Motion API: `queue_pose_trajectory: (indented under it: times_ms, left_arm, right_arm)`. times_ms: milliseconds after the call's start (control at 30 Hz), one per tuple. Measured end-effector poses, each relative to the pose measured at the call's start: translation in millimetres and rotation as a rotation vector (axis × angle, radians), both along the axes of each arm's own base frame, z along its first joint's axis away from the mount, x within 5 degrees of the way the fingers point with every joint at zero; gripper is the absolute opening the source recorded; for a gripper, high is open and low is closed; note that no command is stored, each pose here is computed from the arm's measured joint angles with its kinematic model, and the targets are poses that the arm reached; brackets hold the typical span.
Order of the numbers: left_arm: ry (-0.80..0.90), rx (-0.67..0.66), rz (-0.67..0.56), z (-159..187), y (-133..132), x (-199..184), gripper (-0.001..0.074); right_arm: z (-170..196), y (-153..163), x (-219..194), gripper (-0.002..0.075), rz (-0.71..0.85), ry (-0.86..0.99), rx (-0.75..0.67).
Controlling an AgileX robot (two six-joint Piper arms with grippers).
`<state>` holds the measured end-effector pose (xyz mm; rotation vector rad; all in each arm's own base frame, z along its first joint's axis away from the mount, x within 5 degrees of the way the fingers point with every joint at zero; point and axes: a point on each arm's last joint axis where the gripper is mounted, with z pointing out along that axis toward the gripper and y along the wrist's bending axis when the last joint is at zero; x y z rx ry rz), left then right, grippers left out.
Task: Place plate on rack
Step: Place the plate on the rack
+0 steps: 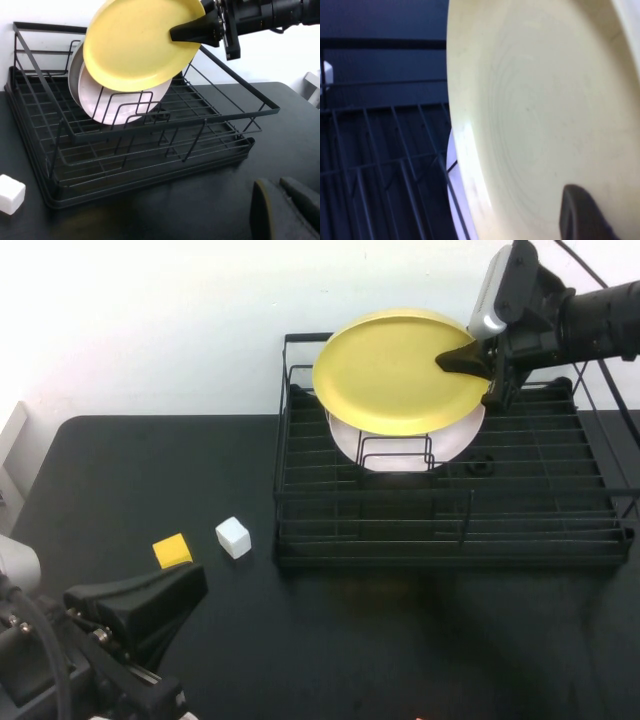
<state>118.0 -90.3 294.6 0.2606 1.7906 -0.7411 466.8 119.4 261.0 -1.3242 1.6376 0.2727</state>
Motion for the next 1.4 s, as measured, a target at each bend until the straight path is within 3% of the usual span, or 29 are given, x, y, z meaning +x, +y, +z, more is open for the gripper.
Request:
queue_pose_trajectory:
  times_ms: [467,533,700,900,1033,1167,1300,1400]
  left_arm:
    - [0.001,-0.002,0.0,0.0,0.0,0.0,-0.0002]
    - [0.001,-0.002,0.0,0.0,0.0,0.0,-0.0002]
    - [0.001,-0.003,-0.003,0.0,-0.2,-0.2,-0.0001]
    - [0.001,-0.003,-0.003,0.0,-0.2,-0.2,-0.0001]
    - [0.002,-0.004,-0.003,0.0,-0.2,-0.2,-0.0001]
    - [0.006,-0.008,-0.002,0.0,-0.2,-0.2,-0.0001]
    - [0.006,-0.011,-0.001,0.2,-0.1,-0.3,-0.0001]
    - [0.006,-0.011,-0.001,0.2,-0.1,-0.3,-0.0001]
  right_arm:
    - [-1.2,-0.7,-0.2,0.0132,-0.014,0.023,-0.001]
    - [-0.2,-0.5,0.4,0.0165,-0.024,0.023,0.016]
    - [6.0,0.8,4.1,0.0356,-0.08,0.022,0.114]
    - [8.6,1.0,6.4,0.0412,-0.142,0.057,0.186]
    - [16.6,-3.9,5.4,0.0369,-0.202,0.113,0.252]
    - [36.1,-10.8,-2.4,0.022,-0.231,0.143,0.288]
    - [50.7,-10.4,-21.3,0.0054,-0.114,0.177,0.219]
    - [48.7,-2.7,-37.3,0.0015,0.029,0.258,0.159]
